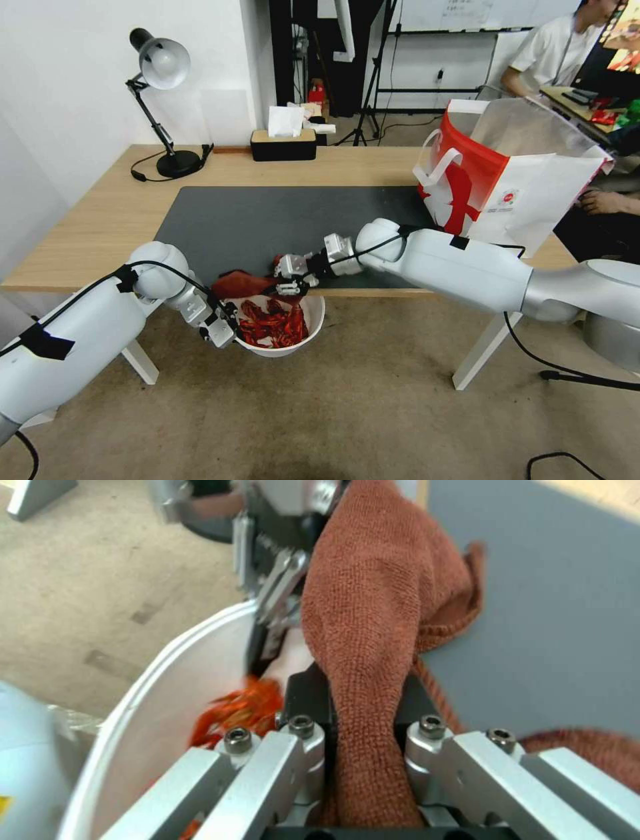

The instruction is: Sweep shrimp from table into container with towel, then put container into takeout bag.

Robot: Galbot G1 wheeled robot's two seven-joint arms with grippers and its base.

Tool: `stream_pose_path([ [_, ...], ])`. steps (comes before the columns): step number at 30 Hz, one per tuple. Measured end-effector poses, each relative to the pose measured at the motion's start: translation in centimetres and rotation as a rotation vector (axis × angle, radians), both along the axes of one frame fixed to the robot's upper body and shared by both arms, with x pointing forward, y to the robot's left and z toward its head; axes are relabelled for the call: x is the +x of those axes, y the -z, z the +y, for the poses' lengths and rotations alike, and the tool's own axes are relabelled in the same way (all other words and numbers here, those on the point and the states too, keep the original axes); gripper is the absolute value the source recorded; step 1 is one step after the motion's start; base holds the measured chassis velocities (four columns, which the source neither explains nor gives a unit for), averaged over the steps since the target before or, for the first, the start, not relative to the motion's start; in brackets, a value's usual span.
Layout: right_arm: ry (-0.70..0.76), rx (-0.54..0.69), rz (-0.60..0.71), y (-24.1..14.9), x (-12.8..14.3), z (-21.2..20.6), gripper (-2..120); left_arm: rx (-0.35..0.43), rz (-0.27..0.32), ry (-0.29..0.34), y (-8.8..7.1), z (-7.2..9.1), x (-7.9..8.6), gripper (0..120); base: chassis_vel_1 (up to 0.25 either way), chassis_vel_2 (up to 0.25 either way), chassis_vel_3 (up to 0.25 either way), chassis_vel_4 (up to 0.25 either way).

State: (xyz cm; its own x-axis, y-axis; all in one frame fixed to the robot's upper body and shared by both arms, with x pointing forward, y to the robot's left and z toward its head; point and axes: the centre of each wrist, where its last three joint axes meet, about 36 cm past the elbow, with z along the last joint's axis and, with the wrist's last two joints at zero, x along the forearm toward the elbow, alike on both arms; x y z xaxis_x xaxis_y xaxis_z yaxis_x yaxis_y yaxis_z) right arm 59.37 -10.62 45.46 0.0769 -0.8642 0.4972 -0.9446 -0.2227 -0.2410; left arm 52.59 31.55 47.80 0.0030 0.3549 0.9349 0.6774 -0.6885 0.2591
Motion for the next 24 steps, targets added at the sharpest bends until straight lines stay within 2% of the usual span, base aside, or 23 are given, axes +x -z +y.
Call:
stream_pose_path([
  [9, 0.044, 0.019, 0.089, 0.9, -2.2, -1.3, 8, 0.0, 0.005, -0.007, 0.3, 0.3, -0.3, 0, 0.0, 0.0, 0.0, 0.0],
  [17, 0.12, 0.124, 0.126, -0.6, -2.5, -3.2, 8, 0.002, 0.011, -0.01, 0.8, 0.3, -0.7, 0, 0.0, 0.0, 0.0, 0.0],
  [18, 0.175, 0.186, 0.154, -1.9, -2.4, -4.2, 8, 0.002, 0.011, -0.01, 0.8, 0.4, -0.8, 0, 0.0, 0.0, 0.0, 0.0],
  [20, 0.188, 0.2, 0.159, -2.2, -2.4, -4.4, 8, 0.002, 0.01, -0.009, 0.8, 0.4, -0.8, 0, 0.0, 0.0, 0.0, 0.0],
  [22, 0.316, 0.317, 0.193, -4.3, -1.8, -6.0, 8, 0.002, 0.007, -0.006, 0.7, 0.2, -0.8, 0, 0.0, 0.0, 0.0, 0.0],
  [24, 0.368, 0.354, 0.19, -5.0, -1.5, -6.6, 8, 0.001, 0.006, -0.004, 0.6, 0.2, -0.9, 0, 0.0, 0.0, 0.0, 0.0],
])
